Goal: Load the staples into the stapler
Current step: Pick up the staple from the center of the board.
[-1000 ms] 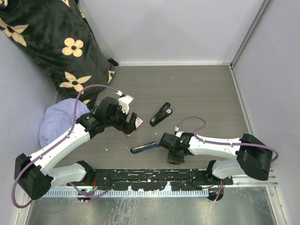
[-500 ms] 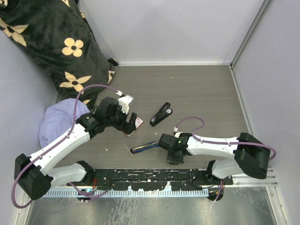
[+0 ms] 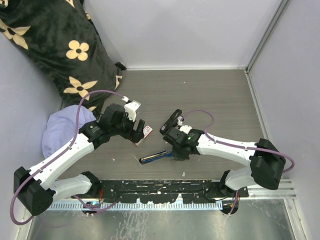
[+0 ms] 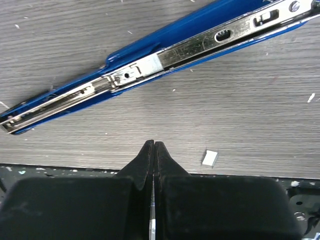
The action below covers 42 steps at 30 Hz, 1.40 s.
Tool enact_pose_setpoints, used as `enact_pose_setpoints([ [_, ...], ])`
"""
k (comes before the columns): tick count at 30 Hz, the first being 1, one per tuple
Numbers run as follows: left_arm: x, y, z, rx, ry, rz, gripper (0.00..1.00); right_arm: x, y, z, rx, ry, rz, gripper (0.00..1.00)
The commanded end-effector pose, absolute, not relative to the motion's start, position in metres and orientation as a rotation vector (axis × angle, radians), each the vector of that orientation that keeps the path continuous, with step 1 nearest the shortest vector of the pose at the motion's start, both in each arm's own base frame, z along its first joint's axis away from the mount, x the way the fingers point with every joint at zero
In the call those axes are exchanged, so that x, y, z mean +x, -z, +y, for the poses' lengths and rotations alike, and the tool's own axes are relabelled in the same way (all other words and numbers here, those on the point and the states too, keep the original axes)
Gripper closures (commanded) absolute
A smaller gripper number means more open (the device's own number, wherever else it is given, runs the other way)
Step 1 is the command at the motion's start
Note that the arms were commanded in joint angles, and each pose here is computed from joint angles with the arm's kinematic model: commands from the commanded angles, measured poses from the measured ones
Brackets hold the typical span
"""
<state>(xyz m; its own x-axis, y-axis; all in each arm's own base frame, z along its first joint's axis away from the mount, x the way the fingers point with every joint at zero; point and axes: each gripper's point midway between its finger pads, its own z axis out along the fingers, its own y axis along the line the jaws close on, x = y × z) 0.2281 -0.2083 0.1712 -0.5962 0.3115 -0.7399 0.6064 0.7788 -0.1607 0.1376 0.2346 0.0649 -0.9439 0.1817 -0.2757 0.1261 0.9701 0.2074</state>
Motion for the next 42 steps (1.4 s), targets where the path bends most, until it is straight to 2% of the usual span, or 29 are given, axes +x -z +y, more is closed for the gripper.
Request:
enact_pose_setpoints([
  [1, 0.229, -0.184, -0.209, 0.665, 0.534, 2.192, 0.17, 0.139, -0.06, 0.213, 0.171, -0.18, 2.816, 0.99],
  [2, 0.228, -0.185, -0.212, 0.661, 0.559, 2.19, 0.19, 0.142, -0.061, 0.206, 0.184, -0.178, 2.809, 1.0],
  [3, 0.226, -0.186, -0.217, 0.644, 0.596, 2.193, 0.22, 0.149, -0.062, 0.197, 0.193, -0.168, 2.783, 0.95],
  [5, 0.218, -0.187, -0.23, 0.576, 0.709, 2.21, 0.25, 0.168, -0.069, 0.181, 0.183, -0.155, 2.732, 0.79],
  [9, 0.193, -0.184, -0.268, 0.453, 0.862, 2.226, 0.34, 0.209, -0.086, 0.159, 0.096, -0.108, 2.638, 0.54],
  [11, 0.178, -0.18, -0.289, 0.411, 0.881, 2.235, 0.36, 0.227, -0.089, 0.147, 0.072, -0.085, 2.602, 0.45],
  [16, 0.144, -0.153, -0.338, 0.267, 0.962, 2.291, 0.45, 0.259, -0.088, 0.125, 0.062, -0.127, 2.511, 0.42],
  [20, 0.127, -0.124, -0.373, 0.251, 0.901, 2.347, 0.51, 0.278, -0.098, 0.105, 0.132, -0.106, 2.421, 0.44],
  [21, 0.121, -0.12, -0.382, 0.263, 0.892, 2.357, 0.52, 0.282, -0.101, 0.099, 0.151, -0.108, 2.401, 0.48],
  [22, 0.115, -0.114, -0.391, 0.275, 0.884, 2.371, 0.53, 0.285, -0.107, 0.093, 0.174, -0.11, 2.377, 0.55],
  [24, 0.108, -0.108, -0.408, 0.3, 0.876, 2.382, 0.55, 0.287, -0.116, 0.084, 0.192, -0.108, 2.328, 0.81],
  [26, 0.104, -0.104, -0.422, 0.314, 0.864, 2.388, 0.55, 0.285, -0.122, 0.078, 0.201, -0.107, 2.307, 0.98],
  [32, 0.096, -0.084, -0.443, 0.282, 0.831, 2.441, 0.56, 0.274, -0.129, 0.081, 0.2, -0.195, 2.288, 1.0],
  [42, 0.093, -0.056, -0.435, 0.109, 0.742, 2.524, 0.62, 0.268, -0.141, 0.086, 0.185, -0.267, 2.263, 1.0],
])
